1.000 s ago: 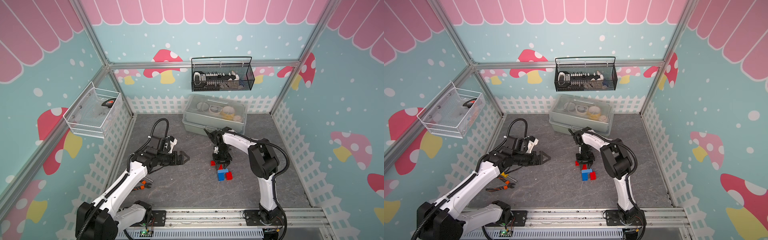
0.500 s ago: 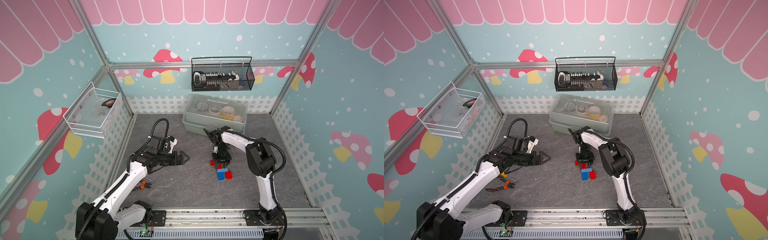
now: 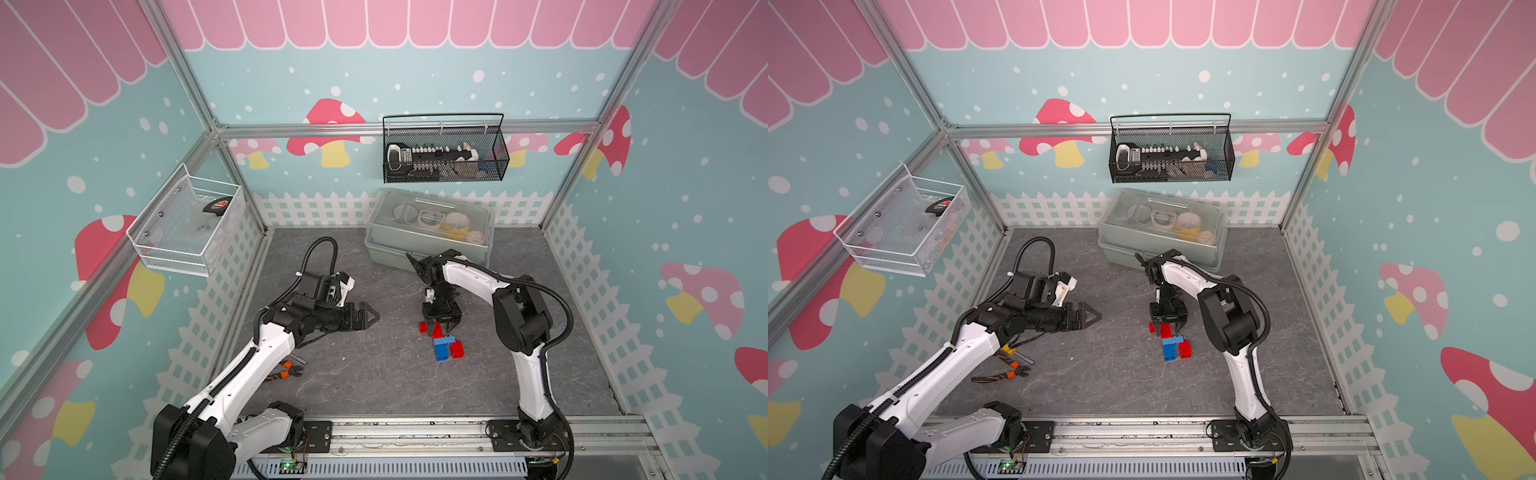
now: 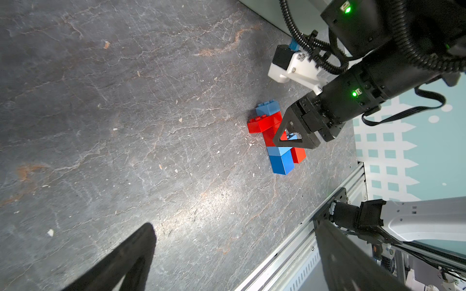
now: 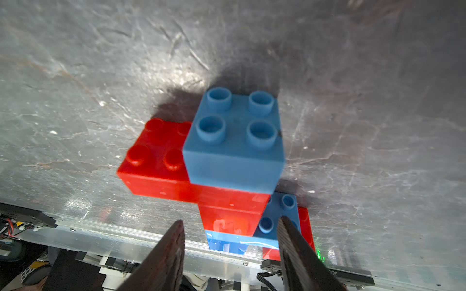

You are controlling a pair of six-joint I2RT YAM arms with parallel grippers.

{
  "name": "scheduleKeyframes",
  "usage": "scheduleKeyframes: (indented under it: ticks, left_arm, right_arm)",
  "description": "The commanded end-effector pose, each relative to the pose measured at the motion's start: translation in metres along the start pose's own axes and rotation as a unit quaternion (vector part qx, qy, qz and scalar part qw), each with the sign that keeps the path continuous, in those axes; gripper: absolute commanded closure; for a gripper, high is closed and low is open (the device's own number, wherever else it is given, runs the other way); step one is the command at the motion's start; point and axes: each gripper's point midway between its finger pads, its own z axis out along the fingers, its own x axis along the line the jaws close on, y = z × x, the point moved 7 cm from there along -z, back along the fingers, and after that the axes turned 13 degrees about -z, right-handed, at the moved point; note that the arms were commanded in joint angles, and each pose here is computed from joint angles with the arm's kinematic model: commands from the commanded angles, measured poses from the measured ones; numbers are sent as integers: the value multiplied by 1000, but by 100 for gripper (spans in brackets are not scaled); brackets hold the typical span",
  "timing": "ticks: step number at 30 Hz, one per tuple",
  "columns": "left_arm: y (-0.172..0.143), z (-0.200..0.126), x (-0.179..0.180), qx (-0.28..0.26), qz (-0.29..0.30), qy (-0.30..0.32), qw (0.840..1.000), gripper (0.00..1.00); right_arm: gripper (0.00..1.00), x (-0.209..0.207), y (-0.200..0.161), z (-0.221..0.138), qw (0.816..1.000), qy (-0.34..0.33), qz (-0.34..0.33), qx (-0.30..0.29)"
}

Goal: Assemble a giraffe with lego
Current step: Adjust the lego brick at the center of the board, then reset both arms

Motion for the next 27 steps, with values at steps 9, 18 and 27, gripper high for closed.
scheduleKeyframes:
  ticks: [9, 18, 27]
  left_arm:
    - [2, -2, 0, -11, 8, 10, 1000, 1]
    - [8, 0, 6, -28, 10, 37, 999, 1]
    - [17, -12, 10, -111, 32, 59, 992, 1]
  right_arm:
    - [37, 9, -17, -47, 995, -7, -30, -92]
    - [32, 24, -30, -79, 972, -38, -63, -222]
    - [15, 33, -57, -93, 921, -54, -97, -373]
